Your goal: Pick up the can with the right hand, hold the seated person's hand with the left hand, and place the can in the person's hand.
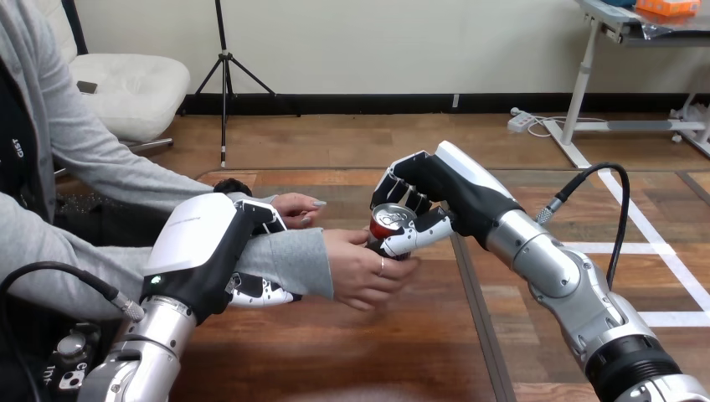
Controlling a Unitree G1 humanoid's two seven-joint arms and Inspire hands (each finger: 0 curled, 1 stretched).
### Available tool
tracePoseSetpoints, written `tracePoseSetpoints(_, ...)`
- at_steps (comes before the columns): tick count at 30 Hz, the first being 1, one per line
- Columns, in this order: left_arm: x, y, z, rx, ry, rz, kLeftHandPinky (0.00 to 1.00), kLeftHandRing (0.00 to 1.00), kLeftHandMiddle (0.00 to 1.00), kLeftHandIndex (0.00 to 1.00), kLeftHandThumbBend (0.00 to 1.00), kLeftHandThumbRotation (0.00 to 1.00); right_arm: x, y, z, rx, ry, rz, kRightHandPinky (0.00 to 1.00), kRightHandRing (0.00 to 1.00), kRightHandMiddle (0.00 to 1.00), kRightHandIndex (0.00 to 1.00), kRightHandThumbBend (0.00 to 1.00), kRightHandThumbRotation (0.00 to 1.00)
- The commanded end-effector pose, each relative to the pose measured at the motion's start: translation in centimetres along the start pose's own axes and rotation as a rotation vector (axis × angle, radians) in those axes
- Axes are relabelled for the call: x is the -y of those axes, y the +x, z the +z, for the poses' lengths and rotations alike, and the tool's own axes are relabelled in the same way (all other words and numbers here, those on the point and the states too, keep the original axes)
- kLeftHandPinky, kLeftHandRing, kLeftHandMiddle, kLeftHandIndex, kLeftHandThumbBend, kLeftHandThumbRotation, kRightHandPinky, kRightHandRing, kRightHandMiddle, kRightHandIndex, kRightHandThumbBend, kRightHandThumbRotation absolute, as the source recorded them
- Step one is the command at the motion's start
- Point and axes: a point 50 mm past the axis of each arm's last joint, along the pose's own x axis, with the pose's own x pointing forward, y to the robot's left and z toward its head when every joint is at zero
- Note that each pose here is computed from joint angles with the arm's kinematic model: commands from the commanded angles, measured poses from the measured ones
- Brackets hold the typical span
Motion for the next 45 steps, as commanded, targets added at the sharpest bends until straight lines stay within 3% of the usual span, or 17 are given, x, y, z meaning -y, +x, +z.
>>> tracePoseSetpoints(1, -0.40, 0.71, 1.08, 0.042, -0.045, 0.060, 0.29, 0.36, 0.41, 0.43, 0.75, 0.00, 3.25, 2.03, 5.34, 0.197, -0.046, -0.082, 0.33, 0.36, 0.39, 0.40, 0.65, 0.00)
tracePoseSetpoints(45, -0.27, 0.67, 1.37, 0.046, -0.089, 0.110, 0.28, 0.35, 0.40, 0.42, 0.72, 0.00, 2.99, 2.09, 6.02, 0.229, -0.048, -0.058, 0.33, 0.36, 0.39, 0.41, 0.65, 0.00)
